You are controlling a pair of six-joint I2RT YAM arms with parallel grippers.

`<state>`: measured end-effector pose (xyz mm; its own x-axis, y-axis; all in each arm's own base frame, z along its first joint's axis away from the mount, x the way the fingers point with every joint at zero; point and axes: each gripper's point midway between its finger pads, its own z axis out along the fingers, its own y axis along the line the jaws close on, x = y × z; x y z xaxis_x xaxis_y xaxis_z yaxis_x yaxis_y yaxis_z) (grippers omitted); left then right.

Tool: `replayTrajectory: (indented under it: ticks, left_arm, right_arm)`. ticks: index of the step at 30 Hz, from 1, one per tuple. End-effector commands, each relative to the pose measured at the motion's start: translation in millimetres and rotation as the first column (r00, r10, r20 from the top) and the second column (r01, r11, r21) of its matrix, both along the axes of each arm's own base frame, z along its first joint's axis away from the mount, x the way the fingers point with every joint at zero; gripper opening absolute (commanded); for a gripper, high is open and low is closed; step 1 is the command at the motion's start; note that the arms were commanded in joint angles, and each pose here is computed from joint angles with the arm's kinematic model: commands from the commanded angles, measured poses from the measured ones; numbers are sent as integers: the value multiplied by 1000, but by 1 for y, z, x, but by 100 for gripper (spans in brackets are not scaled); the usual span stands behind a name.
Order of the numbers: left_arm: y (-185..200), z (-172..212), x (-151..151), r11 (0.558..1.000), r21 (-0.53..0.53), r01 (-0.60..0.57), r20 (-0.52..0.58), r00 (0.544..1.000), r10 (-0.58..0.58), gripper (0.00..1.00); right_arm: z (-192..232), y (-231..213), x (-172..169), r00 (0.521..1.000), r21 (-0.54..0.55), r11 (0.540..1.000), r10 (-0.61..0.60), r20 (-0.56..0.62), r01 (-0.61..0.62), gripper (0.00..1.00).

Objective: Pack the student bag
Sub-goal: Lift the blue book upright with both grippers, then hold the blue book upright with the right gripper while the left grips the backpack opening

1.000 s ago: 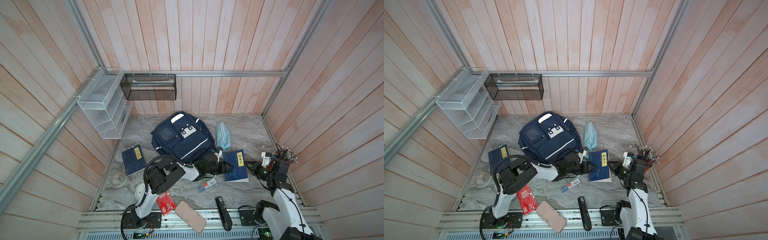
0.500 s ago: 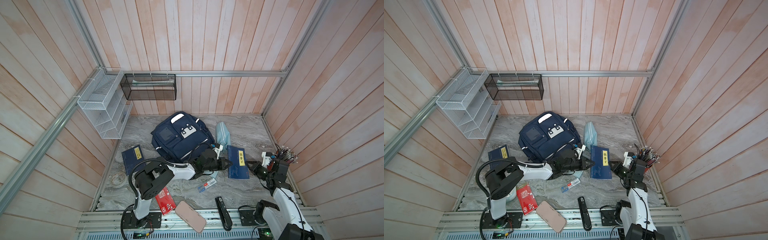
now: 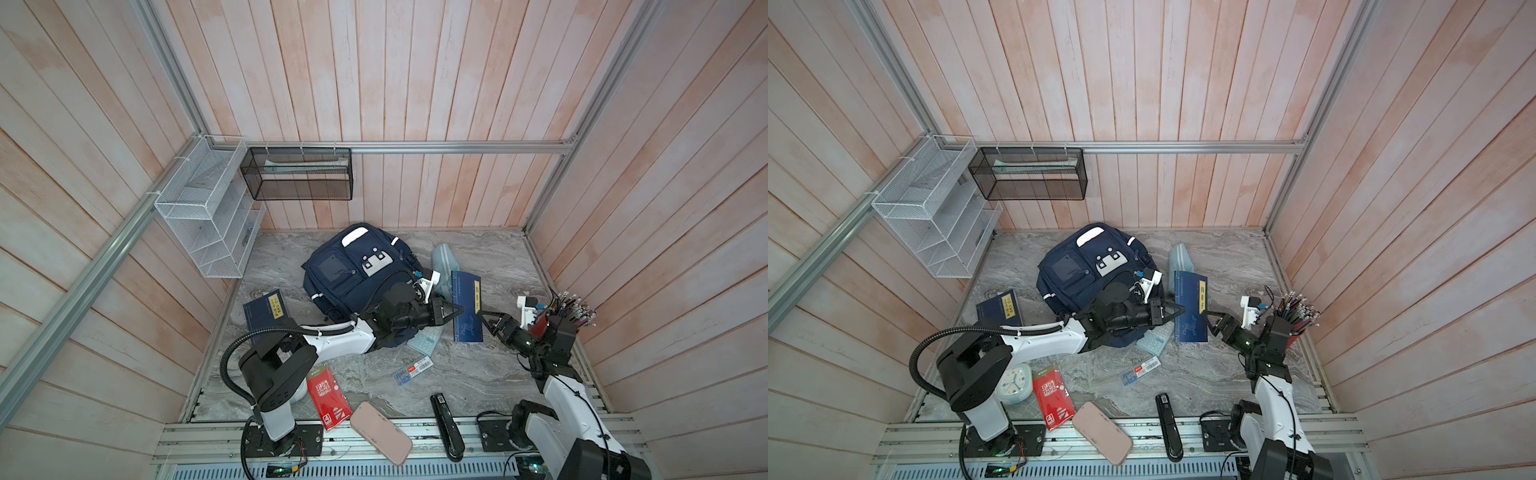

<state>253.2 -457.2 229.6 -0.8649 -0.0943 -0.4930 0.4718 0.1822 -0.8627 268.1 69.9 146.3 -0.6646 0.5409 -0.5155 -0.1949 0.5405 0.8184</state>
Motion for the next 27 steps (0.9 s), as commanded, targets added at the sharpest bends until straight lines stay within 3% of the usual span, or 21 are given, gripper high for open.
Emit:
replayTrajectory:
  ticks: [1, 7, 9, 12, 16, 18, 23, 25, 27]
  left_arm:
    - [-2, 31, -11, 995, -75, 61, 73, 996, -56, 0]
    - [-2, 30, -13, 992, -88, 88, 95, 992, -80, 0]
    - [-1, 31, -11, 992, -94, 89, 98, 992, -80, 0]
    - [0, 28, -9, 991, -95, 99, 101, 991, -90, 0]
    - [0, 11, 2, 993, -55, 101, 93, 991, -96, 0]
    - [3, 3, 8, 994, -41, 100, 80, 992, -96, 0]
    - [5, -13, 15, 996, 36, 78, 89, 993, -81, 0]
    - [10, -20, 23, 996, 74, 43, 81, 996, -49, 30]
    - [20, -25, 32, 994, 112, -8, 84, 996, -1, 48]
  right_arm:
    - [23, 11, 0, 992, 3, 997, 73, 105, -73, 98]
    - [40, 24, -7, 971, 40, 983, 169, 167, -177, 97]
    - [39, 26, -8, 970, 38, 981, 179, 165, -188, 91]
    - [40, 29, -13, 964, 44, 977, 196, 181, -207, 67]
    - [43, 31, -13, 960, 43, 976, 200, 196, -212, 19]
    - [41, 30, -13, 962, 38, 978, 196, 190, -207, 0]
    - [39, 28, -11, 968, 10, 985, 169, 185, -174, 0]
    - [38, 26, -9, 973, -4, 989, 144, 181, -146, 0]
    - [39, 24, -7, 977, -10, 992, 126, 172, -126, 0]
